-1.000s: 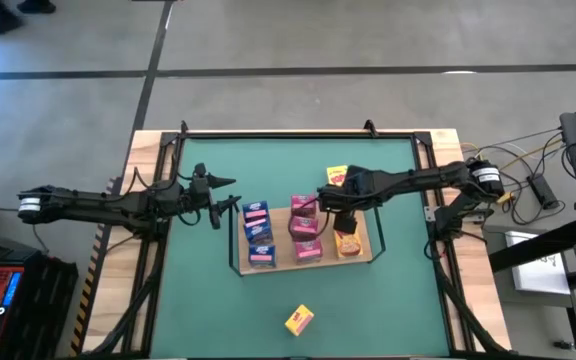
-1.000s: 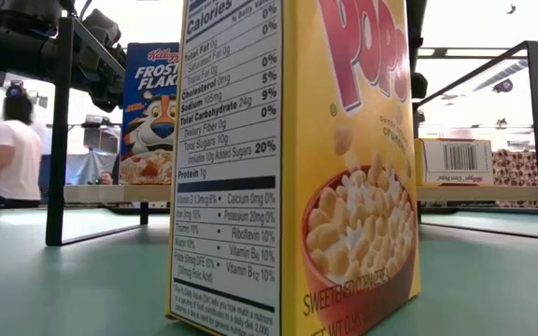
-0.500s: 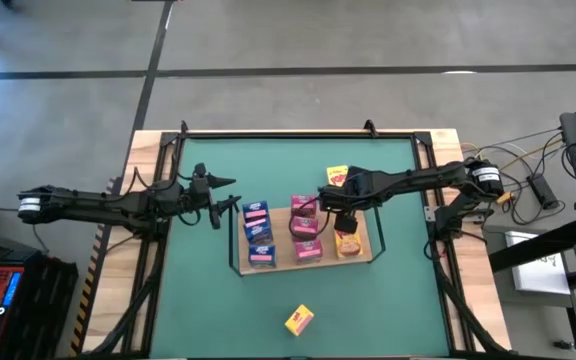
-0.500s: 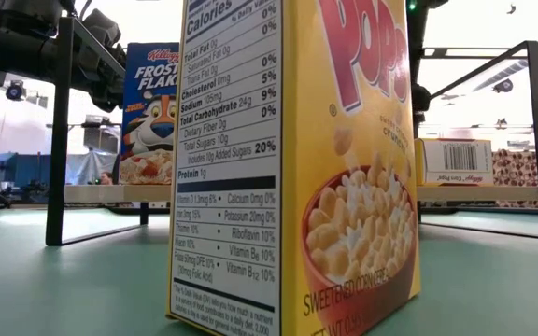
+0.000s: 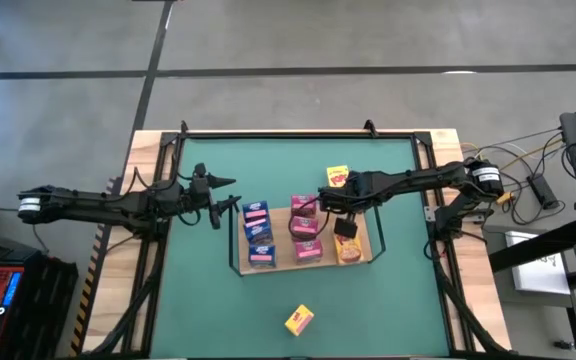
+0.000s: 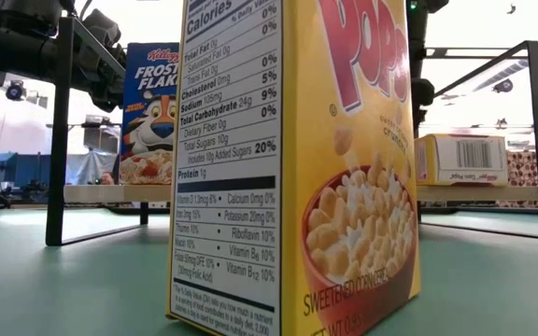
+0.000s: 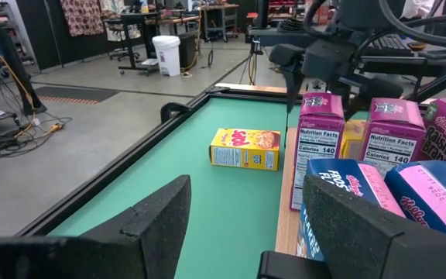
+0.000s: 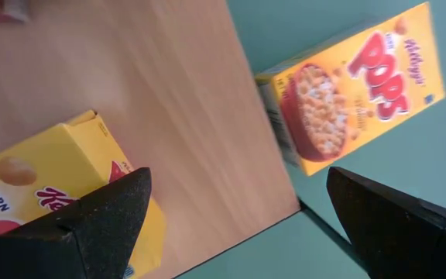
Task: Stack cereal on shelf
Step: Remove the yellow cereal box from the shelf
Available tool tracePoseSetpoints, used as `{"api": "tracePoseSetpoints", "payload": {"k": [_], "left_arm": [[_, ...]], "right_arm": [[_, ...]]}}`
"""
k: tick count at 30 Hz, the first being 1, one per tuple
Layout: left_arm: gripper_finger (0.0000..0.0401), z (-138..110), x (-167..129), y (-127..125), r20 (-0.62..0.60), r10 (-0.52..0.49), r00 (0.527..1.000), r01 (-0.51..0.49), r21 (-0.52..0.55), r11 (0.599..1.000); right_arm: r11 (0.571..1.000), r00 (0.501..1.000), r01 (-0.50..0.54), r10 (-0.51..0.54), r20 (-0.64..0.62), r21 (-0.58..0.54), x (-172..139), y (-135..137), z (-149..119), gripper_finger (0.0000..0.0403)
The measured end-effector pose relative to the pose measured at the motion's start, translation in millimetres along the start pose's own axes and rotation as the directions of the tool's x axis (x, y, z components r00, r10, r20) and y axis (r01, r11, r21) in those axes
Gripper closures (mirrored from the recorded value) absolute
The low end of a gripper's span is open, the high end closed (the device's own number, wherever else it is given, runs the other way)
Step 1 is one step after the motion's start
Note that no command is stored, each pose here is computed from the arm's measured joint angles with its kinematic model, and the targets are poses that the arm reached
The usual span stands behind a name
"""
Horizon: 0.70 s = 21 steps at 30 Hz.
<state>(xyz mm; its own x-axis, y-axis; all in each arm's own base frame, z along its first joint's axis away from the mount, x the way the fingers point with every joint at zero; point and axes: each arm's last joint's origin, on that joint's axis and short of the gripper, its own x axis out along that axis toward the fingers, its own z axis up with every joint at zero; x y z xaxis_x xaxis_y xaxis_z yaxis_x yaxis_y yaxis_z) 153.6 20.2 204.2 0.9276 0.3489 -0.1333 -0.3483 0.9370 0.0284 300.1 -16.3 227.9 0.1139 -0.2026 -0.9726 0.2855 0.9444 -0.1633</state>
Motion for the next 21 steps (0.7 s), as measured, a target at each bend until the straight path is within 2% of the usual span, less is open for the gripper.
{"api": "tracePoseSetpoints", "payload": {"k": [10, 21], "left_arm": [[0.0168, -0.3, 0.1, 0.1, -0.002, 0.001, 1.000, -0.001, 0.000, 1.000], [0.0168, -0.3, 0.0, 0.0, -0.002, 0.000, 1.000, 0.000, 0.000, 1.000]], "right_arm": [[0.993, 0.994, -0.105, 0.106, -0.029, 0.049, -1.4, 8.8, -2.6, 0.0023], [0.990, 0.991, -0.129, 0.132, -0.036, 0.063, -3.6, 19.1, -5.7, 0.0023]]}}
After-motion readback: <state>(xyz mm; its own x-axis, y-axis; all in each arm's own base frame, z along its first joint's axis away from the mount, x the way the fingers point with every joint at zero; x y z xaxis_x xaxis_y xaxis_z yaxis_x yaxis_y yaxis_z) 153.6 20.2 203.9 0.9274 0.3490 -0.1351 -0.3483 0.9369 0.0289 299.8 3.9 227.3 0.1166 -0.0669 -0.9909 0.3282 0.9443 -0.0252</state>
